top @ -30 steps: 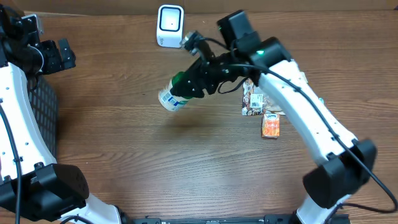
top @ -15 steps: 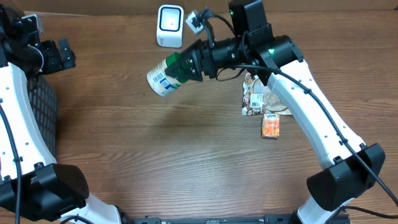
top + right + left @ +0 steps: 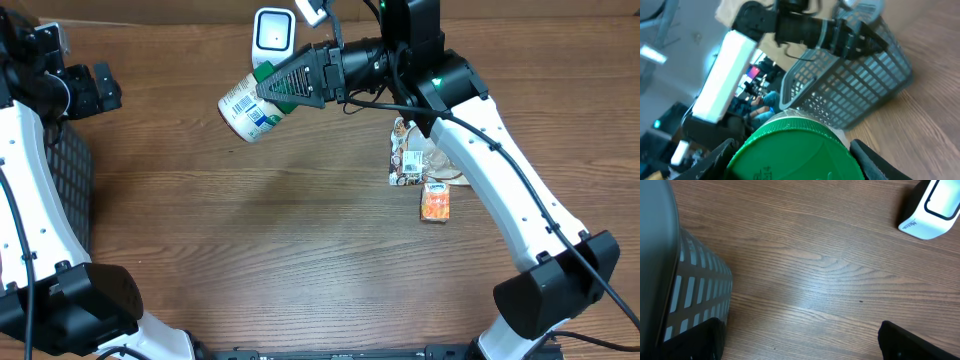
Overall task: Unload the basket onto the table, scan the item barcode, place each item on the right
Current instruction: 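Raise the green-lidded jar up to the white scanner face, then hold the jar's label in front of the scanner with the right gripper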
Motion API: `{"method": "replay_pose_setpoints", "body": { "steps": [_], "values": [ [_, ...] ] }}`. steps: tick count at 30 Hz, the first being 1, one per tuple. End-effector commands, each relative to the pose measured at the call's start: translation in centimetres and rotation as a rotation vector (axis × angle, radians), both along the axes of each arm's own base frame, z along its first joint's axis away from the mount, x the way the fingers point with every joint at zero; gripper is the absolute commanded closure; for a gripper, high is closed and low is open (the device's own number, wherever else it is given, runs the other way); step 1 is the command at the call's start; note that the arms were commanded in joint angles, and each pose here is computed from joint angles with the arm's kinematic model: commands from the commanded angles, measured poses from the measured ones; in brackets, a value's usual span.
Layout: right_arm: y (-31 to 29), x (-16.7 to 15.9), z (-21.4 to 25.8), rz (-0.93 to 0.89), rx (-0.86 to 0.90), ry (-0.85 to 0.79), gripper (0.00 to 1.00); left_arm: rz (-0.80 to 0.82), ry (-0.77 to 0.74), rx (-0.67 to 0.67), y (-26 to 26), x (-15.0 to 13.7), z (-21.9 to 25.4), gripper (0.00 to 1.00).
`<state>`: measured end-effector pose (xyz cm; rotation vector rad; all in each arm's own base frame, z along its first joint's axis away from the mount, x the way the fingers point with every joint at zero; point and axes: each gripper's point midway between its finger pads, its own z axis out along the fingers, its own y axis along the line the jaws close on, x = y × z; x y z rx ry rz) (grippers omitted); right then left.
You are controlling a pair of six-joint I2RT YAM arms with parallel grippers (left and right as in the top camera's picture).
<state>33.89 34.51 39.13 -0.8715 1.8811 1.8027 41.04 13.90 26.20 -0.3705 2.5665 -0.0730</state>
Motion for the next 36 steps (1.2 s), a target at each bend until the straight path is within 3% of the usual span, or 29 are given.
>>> {"method": "replay_pose_setpoints", "body": {
  "steps": [1,3,7,16,18,23,28,30,36],
  "values": [
    [-0.9,2.1,0.0,-0.184,-0.074,-0.055,0.57,-0.030,-0.001,0.015,-0.2,0.3,0.0,0.00],
    [-2.0,5.0,-3.6,-0.388,-0.246,-0.054,0.58,-0.030,-0.001,0.015,-0.2,0.3,0.0,0.00],
    [-3.8,7.6,-7.0,-0.627,-0.455,-0.082,0.65,-0.030,-0.001,0.015,-0.2,0.3,0.0,0.00],
    [-6.3,12.1,-3.2,-0.892,-0.549,-0.307,0.67,-0.030,-0.001,0.015,-0.2,0.3,0.0,0.00],
    [-5.8,13.2,-3.0,-0.906,-0.585,-0.412,0.67,-0.030,-0.001,0.015,-0.2,0.3,0.0,0.00],
    [-1.5,19.4,-7.1,-0.905,-0.789,-0.955,0.67,-0.030,-0.001,0.015,-0.2,0.3,0.0,0.01],
    [1.3,24.3,-12.6,-0.710,-0.978,-1.484,0.67,-0.030,-0.001,0.015,-0.2,0.3,0.0,0.00],
    [1.4,25.7,-14.0,-0.678,-1.022,-1.617,0.68,-0.030,-0.001,0.015,-0.2,0.3,0.0,0.01],
    [1.0,28.6,-16.3,-0.734,-0.961,-1.738,0.68,-0.030,-0.001,0.015,-0.2,0.3,0.0,0.00]
  ]
}}
